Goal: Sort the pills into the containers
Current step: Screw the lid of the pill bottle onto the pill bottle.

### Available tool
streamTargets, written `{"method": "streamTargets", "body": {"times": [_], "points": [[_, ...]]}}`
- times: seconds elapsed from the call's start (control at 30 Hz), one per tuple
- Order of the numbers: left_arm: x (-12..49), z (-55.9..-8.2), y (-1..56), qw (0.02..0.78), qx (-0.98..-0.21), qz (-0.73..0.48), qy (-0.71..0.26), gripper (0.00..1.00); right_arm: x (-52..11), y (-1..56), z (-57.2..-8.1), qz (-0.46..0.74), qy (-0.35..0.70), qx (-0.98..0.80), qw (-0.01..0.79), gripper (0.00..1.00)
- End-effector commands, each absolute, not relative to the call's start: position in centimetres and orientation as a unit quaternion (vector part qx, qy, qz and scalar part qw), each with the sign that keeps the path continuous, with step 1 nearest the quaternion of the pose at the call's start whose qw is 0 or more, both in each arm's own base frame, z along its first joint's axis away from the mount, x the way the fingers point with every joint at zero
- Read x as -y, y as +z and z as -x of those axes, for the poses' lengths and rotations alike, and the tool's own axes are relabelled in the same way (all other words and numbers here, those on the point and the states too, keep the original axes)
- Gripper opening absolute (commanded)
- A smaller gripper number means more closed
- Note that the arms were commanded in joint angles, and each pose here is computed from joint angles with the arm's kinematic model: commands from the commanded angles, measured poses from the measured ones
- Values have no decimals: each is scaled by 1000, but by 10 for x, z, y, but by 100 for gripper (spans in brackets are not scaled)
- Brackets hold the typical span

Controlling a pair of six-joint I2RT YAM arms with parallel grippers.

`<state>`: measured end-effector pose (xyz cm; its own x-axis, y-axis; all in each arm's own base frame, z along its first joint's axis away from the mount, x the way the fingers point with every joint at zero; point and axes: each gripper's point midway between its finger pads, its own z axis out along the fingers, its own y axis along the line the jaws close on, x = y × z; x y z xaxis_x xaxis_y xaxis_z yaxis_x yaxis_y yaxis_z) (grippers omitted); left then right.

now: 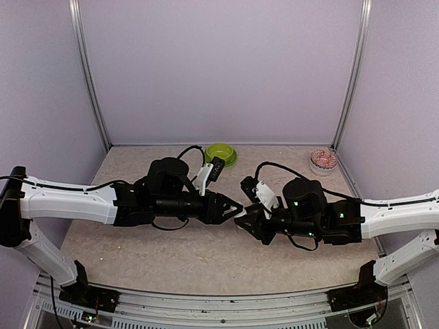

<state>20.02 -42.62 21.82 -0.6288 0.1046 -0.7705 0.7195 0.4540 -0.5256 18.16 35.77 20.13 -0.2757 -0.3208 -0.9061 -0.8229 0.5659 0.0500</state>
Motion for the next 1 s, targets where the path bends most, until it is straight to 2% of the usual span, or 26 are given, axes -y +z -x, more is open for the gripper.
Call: {"method": "streamTargets", "body": {"times": [0.0,0.13,0.23,0.97], "points": [[431,-205,226,343,-776,-264,-459,53,-359,208,-187,377,263,-751,474,29],[430,-205,228,338,-771,-263,-470,62,-359,207,-187,378,261,-751,473,29],[428,-204,230,335,-768,-260,-480,63,-358,208,-187,378,261,-751,474,29],[432,-197,225,308,-760,-268,-505,47,-356,207,-187,375,261,-753,474,29]]}}
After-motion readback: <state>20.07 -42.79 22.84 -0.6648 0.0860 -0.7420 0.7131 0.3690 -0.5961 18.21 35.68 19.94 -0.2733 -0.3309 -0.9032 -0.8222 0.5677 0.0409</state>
